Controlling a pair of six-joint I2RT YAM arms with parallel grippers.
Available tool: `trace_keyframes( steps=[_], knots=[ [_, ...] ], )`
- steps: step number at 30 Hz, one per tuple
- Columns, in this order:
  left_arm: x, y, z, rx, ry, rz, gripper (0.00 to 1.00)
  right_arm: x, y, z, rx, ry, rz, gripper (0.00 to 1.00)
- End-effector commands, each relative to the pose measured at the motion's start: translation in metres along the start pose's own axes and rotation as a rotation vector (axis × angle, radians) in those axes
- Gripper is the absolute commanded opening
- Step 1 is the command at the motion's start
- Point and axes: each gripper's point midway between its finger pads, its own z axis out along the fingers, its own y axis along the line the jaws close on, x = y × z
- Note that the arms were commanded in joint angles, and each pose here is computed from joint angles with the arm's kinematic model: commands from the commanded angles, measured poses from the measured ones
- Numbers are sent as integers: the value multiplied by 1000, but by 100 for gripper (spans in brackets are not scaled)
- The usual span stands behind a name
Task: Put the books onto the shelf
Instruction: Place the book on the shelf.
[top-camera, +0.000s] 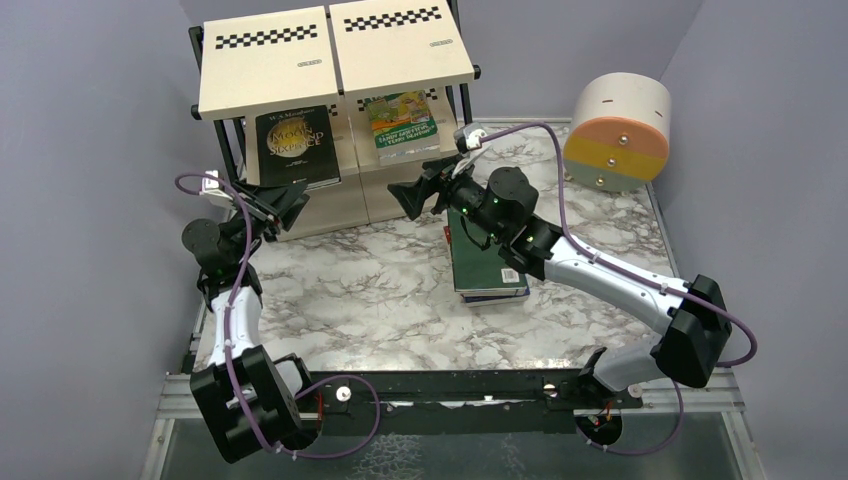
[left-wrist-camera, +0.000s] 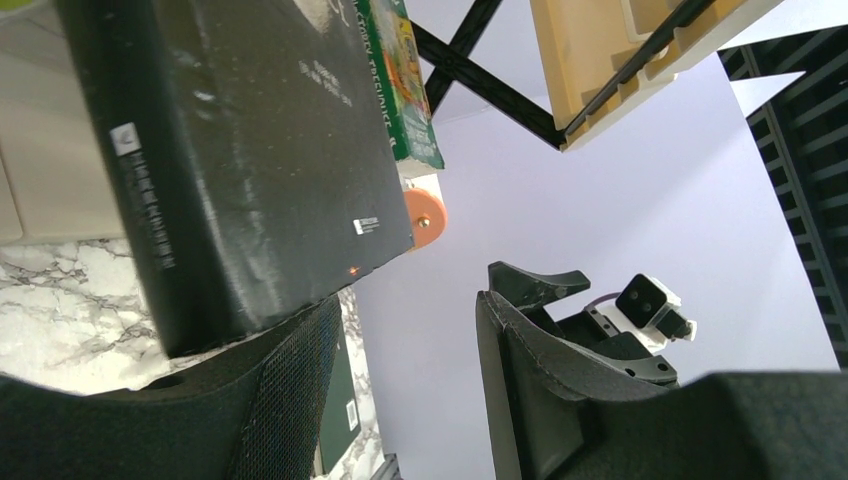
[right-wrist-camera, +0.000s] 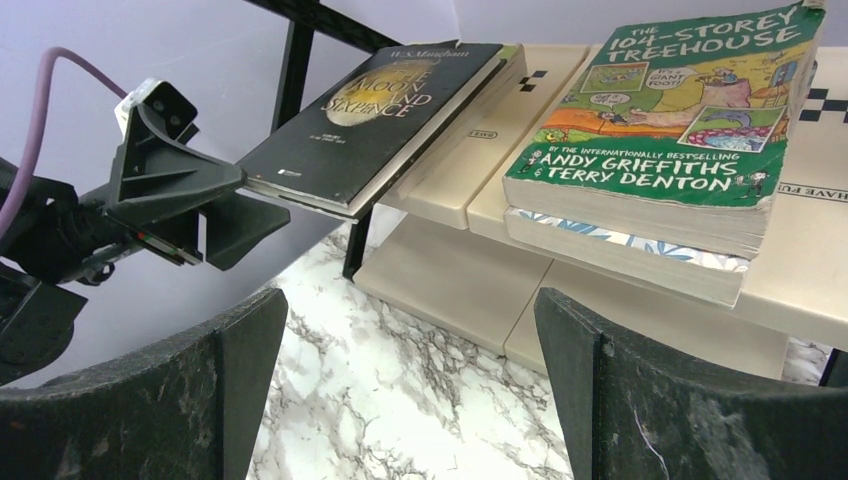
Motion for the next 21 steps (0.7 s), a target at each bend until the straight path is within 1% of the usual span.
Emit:
trace_keyframes(
  steps=[1,21],
  knots=[
    [5,-23,1,46,33,63,45,-3,-9,-4,32,-11,-8,93],
    [-6,-29,8,52,23,80,45,-4,-11,-5,36,-12,-7,93]
  ],
)
